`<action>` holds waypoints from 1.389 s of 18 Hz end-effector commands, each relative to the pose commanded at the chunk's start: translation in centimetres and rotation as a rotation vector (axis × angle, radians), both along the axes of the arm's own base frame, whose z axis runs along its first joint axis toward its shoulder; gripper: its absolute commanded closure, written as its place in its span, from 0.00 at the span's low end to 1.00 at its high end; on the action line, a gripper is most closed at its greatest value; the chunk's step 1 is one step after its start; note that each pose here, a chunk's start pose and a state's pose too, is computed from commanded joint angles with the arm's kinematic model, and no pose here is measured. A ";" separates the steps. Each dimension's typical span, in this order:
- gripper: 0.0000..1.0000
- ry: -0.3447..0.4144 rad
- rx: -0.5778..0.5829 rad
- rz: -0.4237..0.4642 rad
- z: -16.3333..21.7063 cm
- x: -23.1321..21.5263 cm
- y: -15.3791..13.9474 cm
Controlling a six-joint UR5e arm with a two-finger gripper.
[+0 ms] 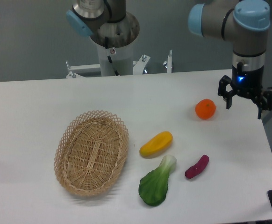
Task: Pick up the sweet potato from the table
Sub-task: 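Move the open gripper down and toward the purple sweet potato, then lower the open gripper over the purple sweet potato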
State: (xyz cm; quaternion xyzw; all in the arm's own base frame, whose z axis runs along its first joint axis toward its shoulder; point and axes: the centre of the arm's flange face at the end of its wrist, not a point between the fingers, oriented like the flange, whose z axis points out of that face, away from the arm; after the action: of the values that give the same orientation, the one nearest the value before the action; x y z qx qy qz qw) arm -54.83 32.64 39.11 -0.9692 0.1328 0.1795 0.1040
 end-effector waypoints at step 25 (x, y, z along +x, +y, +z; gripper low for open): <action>0.00 -0.177 0.043 0.011 -11.6 -1.3 12.3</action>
State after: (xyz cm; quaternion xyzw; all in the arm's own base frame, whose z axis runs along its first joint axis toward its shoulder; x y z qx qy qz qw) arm -56.09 44.99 27.48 -0.9795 0.1140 0.0963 0.1352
